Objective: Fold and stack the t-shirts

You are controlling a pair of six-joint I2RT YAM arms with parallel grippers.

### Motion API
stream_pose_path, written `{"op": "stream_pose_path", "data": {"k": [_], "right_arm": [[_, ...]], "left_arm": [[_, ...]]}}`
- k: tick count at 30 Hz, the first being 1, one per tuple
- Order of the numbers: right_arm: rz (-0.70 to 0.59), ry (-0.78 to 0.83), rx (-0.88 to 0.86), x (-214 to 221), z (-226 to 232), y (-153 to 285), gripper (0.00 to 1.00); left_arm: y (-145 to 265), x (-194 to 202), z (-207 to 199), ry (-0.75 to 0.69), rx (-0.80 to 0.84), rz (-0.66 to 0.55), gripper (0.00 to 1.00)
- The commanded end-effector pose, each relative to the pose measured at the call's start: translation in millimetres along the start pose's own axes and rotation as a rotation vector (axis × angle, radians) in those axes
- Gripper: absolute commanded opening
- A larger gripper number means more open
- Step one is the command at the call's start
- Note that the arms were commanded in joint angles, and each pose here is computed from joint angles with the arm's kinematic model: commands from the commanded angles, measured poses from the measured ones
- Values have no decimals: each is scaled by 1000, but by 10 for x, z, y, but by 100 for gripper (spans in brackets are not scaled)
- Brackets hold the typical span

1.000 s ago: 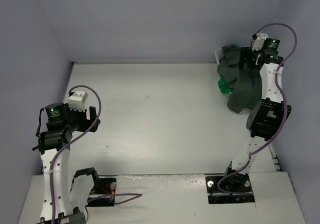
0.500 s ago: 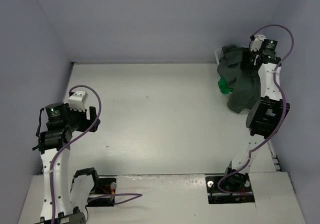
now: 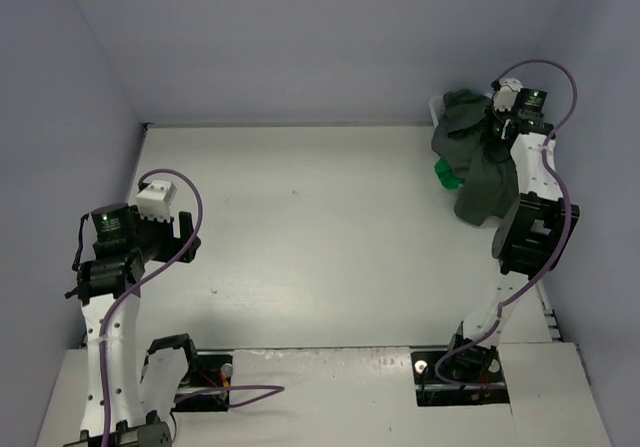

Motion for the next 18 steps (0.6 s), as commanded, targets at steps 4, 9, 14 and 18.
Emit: {"op": "stream_pose_path", "data": {"k": [4,9,14,18], "right_arm": [[-185,151,-10,-578,378,902,0],[-293,246,-21,-969,765,1429,0],[-431,277,-42,-1350,951,1983,0],[-559,329,-82,-1579,1223,2421,0]], "left_arm": [[21,-121,-5,-23,5,-59,70],[25,-117,-3,-21,2,-61,70],[41,-112,-1,-18,0,-64,70],[50,-112,-4,-20,-1,-68,70]]}}
Point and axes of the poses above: each gripper's point midway between its finger pads, its own y axis back along the fingers, its own z axis along the line the jaws close on, x = y × z, the point moved 8 cm from there along y, back along the fingers, and after that the axes turned 13 degrees about y, right-handed, at the moved point
